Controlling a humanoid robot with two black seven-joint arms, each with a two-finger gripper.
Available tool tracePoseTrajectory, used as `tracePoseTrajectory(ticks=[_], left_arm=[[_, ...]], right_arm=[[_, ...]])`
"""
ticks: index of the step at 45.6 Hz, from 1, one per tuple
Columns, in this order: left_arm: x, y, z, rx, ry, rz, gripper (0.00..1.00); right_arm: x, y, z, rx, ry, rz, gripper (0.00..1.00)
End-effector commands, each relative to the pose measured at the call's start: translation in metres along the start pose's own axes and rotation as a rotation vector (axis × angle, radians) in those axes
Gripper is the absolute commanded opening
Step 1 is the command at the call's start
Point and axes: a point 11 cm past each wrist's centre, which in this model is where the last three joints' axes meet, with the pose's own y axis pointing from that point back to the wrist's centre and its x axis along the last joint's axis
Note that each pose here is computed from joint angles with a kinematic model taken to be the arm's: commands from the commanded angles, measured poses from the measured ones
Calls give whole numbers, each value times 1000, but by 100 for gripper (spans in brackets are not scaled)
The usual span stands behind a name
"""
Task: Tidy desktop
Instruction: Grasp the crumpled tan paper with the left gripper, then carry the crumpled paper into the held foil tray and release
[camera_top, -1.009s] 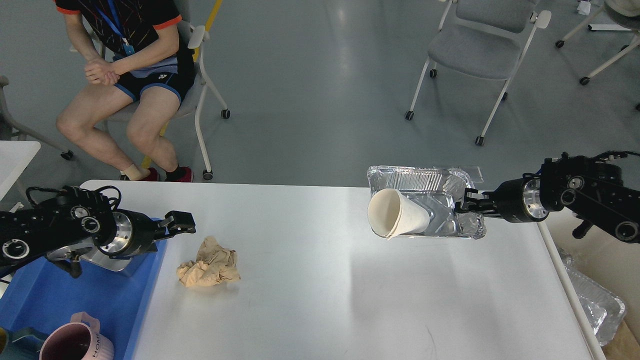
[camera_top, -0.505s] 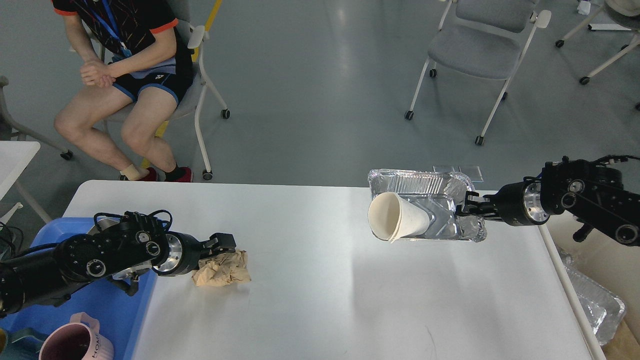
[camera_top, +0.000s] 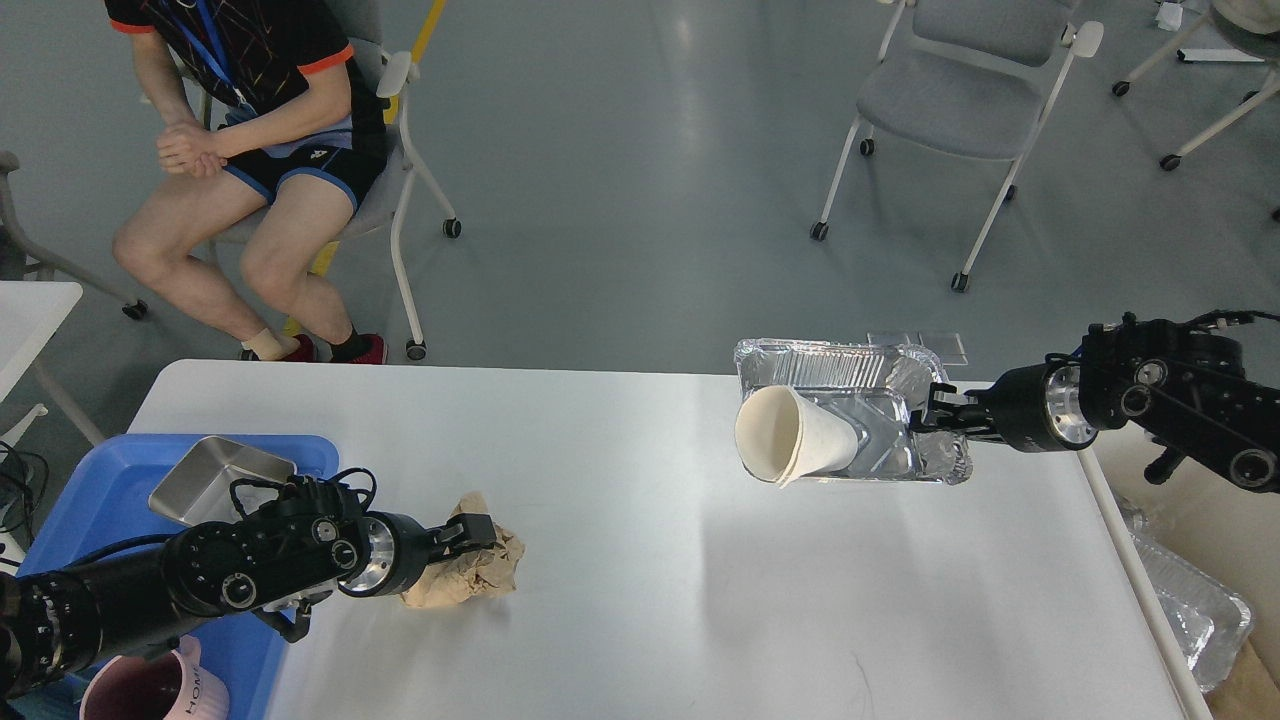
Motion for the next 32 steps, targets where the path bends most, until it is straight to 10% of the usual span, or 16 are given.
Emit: tracePoseTrajectory(ticks=[1,10,32], left_arm=[[1,0,1,-4,-3,6,44],[11,6,3,-6,17,6,1],[33,18,13,-31,18,43,0]], right_arm=[[0,0,0,-1,0,0,0],[-1,-2,-2,5,1,-4,0],[-1,-3,-3,3,2,0,0]])
